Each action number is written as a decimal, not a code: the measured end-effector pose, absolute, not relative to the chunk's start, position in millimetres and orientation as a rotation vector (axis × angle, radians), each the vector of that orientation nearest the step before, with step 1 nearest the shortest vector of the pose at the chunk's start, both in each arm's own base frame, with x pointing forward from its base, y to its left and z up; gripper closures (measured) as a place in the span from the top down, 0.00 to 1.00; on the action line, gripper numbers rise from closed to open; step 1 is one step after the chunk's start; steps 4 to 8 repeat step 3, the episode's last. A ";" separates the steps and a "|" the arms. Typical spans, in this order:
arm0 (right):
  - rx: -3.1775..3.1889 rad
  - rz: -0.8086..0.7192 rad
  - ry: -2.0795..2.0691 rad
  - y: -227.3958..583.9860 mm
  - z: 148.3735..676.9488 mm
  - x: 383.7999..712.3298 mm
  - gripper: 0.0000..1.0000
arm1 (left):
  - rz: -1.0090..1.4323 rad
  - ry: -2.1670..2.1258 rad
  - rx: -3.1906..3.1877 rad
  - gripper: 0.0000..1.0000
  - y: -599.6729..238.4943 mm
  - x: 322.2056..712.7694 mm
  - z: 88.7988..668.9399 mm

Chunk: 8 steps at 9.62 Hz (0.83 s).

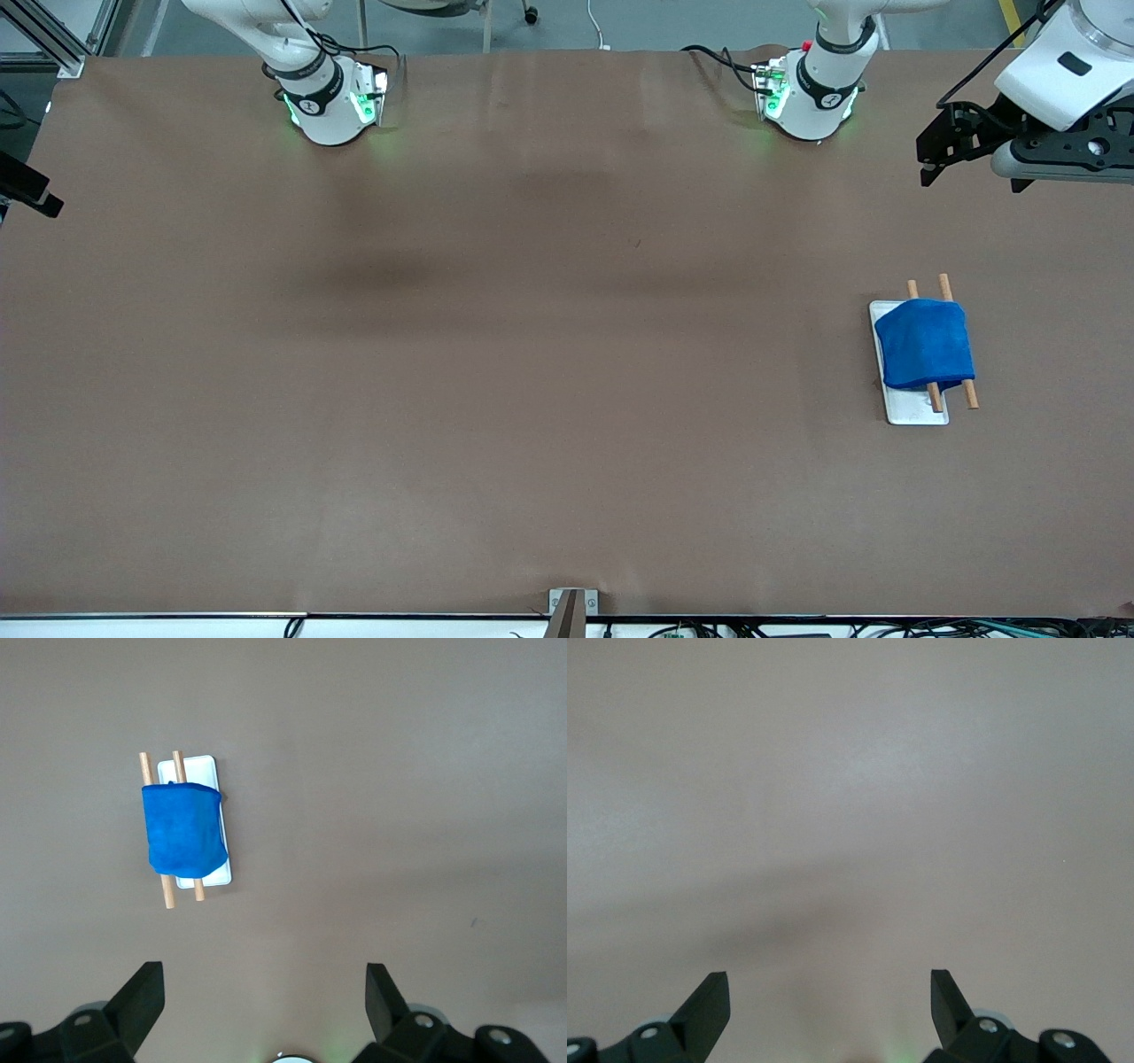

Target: Right arm passes towel to left arm to hang

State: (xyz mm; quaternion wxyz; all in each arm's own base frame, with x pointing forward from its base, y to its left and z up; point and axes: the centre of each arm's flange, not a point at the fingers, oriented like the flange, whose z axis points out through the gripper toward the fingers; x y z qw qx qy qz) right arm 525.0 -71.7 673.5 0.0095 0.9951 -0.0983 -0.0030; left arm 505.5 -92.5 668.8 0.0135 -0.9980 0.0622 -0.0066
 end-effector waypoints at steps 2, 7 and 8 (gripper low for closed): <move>3.107 -0.012 -0.309 -72.5 673.3 524.7 1.00 | -0.020 0.115 -3.150 1.00 -68.6 509.9 668.5; 3.107 -0.015 -0.309 -72.5 673.1 524.6 1.00 | -0.021 0.107 -3.150 1.00 -66.1 510.8 668.5; 3.107 -0.015 -0.309 -72.5 673.1 524.6 1.00 | -0.021 0.107 -3.150 1.00 -66.1 510.8 668.5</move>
